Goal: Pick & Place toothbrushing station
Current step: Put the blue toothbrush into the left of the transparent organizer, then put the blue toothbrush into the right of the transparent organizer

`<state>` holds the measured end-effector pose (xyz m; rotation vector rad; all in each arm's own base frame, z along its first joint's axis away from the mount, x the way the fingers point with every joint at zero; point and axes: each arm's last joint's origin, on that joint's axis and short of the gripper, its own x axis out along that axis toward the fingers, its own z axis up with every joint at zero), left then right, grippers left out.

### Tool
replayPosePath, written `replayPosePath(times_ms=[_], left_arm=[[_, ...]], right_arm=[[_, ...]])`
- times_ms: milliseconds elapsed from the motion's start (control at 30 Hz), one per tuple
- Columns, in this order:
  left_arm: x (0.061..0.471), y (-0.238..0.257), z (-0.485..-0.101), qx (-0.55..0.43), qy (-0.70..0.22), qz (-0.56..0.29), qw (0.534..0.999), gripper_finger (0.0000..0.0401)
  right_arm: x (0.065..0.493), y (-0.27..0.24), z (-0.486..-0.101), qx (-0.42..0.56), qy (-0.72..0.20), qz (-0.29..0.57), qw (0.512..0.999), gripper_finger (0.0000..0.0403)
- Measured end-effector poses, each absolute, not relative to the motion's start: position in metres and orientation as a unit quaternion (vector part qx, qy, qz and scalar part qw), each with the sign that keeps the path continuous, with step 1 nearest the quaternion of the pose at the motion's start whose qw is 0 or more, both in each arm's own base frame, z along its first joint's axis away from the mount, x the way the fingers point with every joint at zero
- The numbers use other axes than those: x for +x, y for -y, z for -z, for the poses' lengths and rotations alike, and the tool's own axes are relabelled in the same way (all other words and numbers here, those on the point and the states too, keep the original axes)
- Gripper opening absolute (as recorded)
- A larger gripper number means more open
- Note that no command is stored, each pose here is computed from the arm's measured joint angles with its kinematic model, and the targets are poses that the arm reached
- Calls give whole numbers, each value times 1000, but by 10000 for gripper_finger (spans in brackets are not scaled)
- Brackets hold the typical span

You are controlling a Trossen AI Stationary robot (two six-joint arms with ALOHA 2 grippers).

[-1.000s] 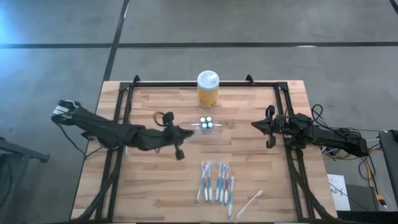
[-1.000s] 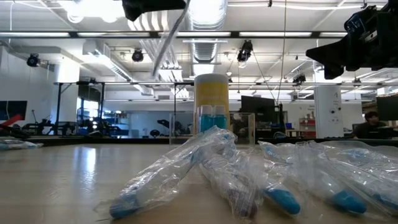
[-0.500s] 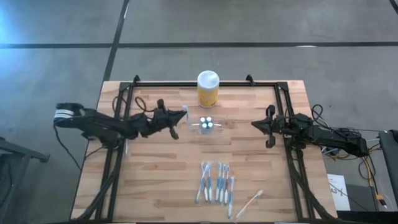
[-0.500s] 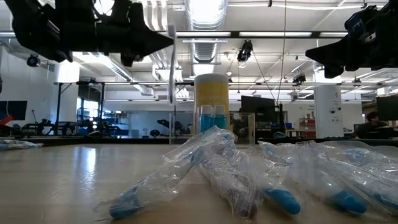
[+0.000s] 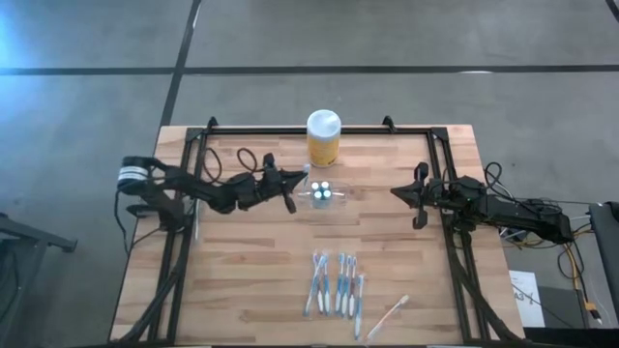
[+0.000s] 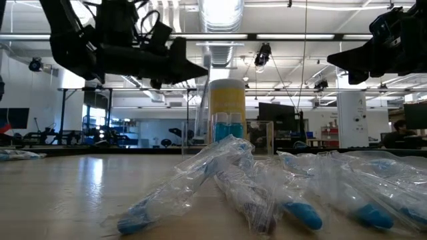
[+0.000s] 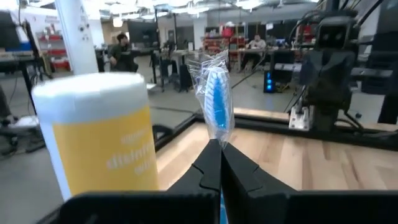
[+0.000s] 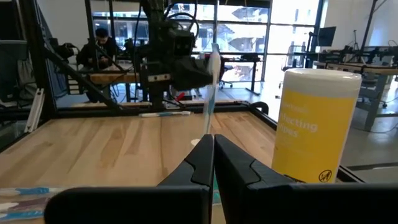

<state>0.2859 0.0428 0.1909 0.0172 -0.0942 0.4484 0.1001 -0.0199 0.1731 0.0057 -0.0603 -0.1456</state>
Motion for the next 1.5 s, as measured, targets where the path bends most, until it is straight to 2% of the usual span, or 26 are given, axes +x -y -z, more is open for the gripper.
replayPosePath(times_ms=[433,600,833,1067,1233,1400,1500], left_arm=[[290,-48,-170,-3,-1,-233,973,0],[290,-51,-164,-40,-22,-239,970,5],[289,-49,-162,-85,-38,-212,973,57],[283,-42,-181,-145,-66,-120,980,131],[266,-31,-210,-175,-87,-63,979,175],[234,-14,-237,-243,-199,-45,948,182],[210,-1,-246,-273,-288,-101,912,179]], right_arm=[[100,20,-173,3,30,72,997,8],[100,20,-173,3,30,73,997,8],[100,20,-173,5,30,73,997,8],[100,20,-173,5,29,73,997,8],[100,20,-171,8,20,73,997,8],[100,20,-171,13,19,72,997,8],[100,20,-171,21,20,71,997,8]])
